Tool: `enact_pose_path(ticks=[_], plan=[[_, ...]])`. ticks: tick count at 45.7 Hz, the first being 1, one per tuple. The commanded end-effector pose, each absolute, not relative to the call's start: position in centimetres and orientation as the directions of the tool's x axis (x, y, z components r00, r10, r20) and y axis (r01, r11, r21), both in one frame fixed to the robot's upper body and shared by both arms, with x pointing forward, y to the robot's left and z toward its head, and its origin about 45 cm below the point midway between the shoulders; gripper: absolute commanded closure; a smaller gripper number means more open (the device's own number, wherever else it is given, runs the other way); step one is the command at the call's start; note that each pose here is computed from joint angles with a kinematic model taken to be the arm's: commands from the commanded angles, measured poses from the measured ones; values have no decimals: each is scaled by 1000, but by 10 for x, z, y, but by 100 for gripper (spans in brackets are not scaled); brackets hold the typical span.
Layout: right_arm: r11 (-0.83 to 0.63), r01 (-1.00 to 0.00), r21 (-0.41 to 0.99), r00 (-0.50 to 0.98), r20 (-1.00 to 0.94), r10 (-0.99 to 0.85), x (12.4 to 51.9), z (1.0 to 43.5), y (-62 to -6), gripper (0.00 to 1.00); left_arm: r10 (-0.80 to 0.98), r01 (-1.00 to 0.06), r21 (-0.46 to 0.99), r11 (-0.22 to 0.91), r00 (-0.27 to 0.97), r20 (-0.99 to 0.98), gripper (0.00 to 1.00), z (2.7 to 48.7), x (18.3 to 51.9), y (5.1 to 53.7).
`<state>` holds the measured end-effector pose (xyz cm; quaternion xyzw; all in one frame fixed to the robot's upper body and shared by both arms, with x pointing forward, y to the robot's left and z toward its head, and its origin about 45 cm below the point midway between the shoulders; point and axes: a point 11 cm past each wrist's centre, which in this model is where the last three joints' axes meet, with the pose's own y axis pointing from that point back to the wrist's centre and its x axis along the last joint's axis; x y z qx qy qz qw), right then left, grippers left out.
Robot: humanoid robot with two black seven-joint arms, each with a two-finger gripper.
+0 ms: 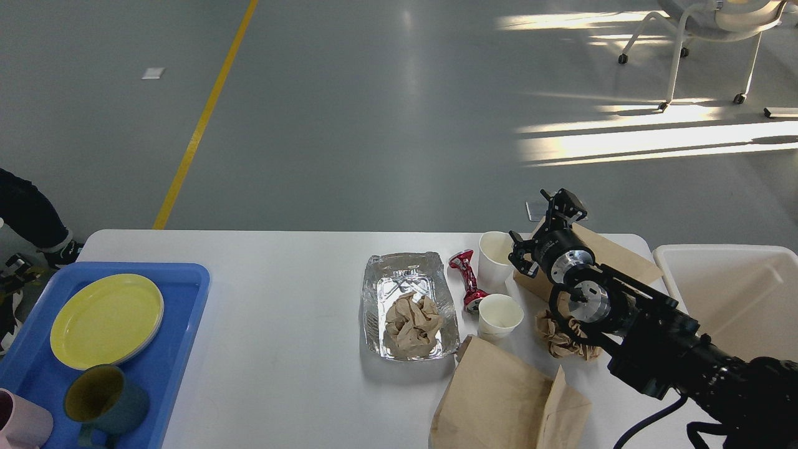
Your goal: Tidy desktop
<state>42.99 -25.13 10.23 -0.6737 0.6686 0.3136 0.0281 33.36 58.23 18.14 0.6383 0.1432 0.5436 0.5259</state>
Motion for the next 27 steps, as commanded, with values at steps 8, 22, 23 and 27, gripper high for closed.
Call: enact_pose_path(ticks=[8,22,23,27], plan=[[-106,-919,381,-89,-461,-883,430,102,-251,0,785,-515,754,-407,224,577,4,216,355,595],[-104,-919,381,-91,-460,-883,430,102,-251,0,913,-736,608,-297,-33,406,4,232,380,586],[-106,-919,381,-89,-461,-883,430,102,-251,0,922,-750,595,-291,-52,385,4,231,380,586],[-106,-919,381,-89,-461,-883,430,102,-251,0,951,-806,527,-269,-135,279,4,225,379,585]])
